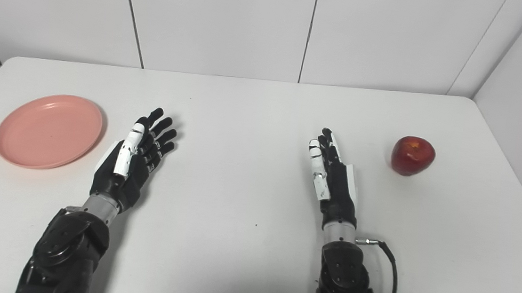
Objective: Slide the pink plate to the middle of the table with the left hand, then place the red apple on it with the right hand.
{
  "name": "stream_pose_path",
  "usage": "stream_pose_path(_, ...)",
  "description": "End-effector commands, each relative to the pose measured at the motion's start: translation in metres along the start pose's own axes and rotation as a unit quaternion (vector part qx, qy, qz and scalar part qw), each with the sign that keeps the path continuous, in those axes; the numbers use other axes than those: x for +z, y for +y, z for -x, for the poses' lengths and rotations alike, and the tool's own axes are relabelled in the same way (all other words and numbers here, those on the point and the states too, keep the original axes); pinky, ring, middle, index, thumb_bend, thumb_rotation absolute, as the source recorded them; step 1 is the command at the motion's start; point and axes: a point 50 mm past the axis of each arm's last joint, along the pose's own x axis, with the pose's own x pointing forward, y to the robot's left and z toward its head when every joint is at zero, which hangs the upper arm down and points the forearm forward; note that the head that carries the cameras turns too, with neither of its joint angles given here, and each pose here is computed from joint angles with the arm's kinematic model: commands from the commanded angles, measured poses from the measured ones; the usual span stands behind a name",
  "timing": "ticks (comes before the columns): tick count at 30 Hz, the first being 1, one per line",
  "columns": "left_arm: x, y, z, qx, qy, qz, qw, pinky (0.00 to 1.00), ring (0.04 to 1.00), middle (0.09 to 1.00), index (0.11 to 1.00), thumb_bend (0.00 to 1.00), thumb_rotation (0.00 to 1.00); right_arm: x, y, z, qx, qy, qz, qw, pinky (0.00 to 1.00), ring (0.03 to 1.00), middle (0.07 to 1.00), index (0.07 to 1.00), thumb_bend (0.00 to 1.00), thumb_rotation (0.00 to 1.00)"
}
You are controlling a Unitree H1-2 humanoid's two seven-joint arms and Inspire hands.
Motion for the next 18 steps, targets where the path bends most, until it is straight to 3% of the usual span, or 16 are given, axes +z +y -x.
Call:
stream_pose_path(1,0.0164,-0.0067,-0.0025,-0.012,-0.027,-0.006,1.0,0.96,0.946,0.963,0.96,0.36,1.0,0.0182,0.0008,-0.0044,-0.003,-0.054,-0.009,0.999,0.89,0.91,0.925,0.939,0.15,1.0)
stream_pose_path(18,0.0126,-0.0091,-0.0041,-0.017,-0.026,-0.003,1.0,0.97,0.95,0.968,0.966,0.36,1.0,0.0143,-0.0024,-0.0061,-0.002,-0.052,-0.005,0.999,0.9,0.913,0.93,0.943,0.15,1.0)
